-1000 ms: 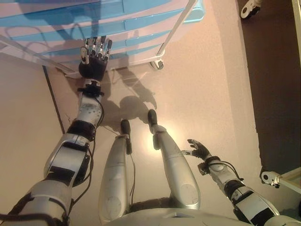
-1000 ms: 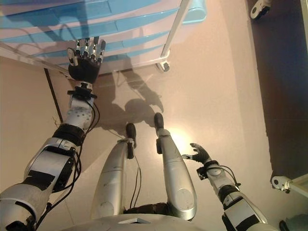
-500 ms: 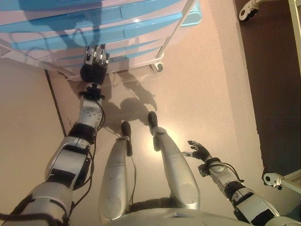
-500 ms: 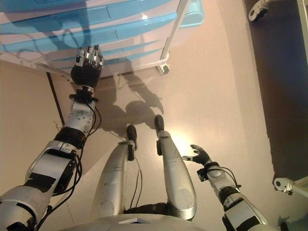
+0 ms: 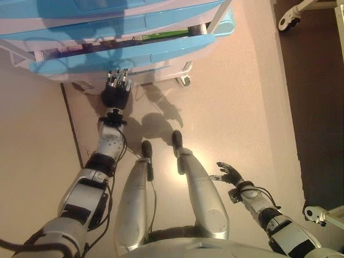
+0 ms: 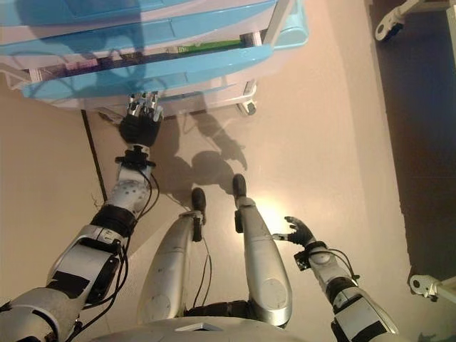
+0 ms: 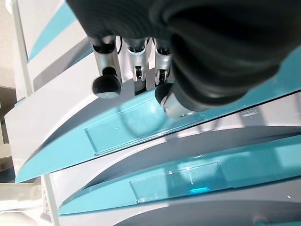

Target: Open the drawer and pick up the medicine

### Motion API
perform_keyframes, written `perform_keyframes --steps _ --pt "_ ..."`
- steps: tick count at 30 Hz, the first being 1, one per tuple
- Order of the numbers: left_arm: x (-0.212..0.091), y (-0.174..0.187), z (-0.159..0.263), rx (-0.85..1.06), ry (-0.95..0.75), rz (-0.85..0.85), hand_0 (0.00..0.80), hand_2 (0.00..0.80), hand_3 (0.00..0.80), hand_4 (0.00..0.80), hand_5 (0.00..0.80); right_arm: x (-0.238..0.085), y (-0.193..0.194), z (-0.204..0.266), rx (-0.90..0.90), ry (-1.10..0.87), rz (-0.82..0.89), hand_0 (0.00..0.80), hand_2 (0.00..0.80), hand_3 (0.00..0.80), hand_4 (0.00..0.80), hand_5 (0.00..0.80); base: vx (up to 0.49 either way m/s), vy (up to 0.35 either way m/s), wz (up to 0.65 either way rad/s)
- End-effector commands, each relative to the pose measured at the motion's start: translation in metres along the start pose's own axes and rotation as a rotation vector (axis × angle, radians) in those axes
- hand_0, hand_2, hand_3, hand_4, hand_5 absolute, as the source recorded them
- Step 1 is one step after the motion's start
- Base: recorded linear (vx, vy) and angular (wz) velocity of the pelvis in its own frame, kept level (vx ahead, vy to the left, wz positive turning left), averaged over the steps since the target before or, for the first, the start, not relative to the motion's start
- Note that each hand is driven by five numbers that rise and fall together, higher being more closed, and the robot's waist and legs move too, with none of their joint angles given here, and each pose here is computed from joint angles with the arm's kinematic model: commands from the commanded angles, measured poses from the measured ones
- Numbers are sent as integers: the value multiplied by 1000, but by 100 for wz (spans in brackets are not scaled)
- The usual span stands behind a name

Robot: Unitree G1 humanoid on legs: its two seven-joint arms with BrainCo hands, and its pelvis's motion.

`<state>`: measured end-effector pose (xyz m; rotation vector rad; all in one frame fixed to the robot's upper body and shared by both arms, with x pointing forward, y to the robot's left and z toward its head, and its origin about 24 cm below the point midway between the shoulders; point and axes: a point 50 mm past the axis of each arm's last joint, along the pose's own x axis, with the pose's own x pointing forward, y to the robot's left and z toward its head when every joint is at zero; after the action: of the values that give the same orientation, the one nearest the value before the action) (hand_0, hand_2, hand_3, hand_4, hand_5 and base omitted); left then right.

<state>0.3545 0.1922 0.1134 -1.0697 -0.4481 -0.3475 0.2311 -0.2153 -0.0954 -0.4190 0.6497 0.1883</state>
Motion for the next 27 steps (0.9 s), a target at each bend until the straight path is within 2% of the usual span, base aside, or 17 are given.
perform_keyframes --steps 1,7,11,16,23,27 --pt "34 -95 57 3 -326 -576 800 800 800 800 800 -9 6 -19 -64 44 38 0 0 0 0 0 -52 -14 11" --pt "-24 -47 33 -144 -298 -431 800 800 800 800 800 -9 3 -18 -86 54 20 0 0 0 0 0 -56 -45 27" --pt "-77 -14 19 -271 -294 -306 800 800 800 800 800 -8 -8 -16 -77 61 -14 0 0 0 0 0 -43 -66 39" --pt "-137 20 18 -306 -266 -136 800 800 800 800 800 -11 -28 -22 -74 93 -54 0 0 0 0 0 -2 -20 32" --pt "-213 51 11 -222 -67 136 800 800 800 800 800 -15 -39 -29 -40 124 -79 0 0 0 0 0 -1 2 18" --pt "-239 63 9 -156 15 278 800 800 800 800 800 -17 -39 -34 -35 135 -83 0 0 0 0 0 0 0 0"
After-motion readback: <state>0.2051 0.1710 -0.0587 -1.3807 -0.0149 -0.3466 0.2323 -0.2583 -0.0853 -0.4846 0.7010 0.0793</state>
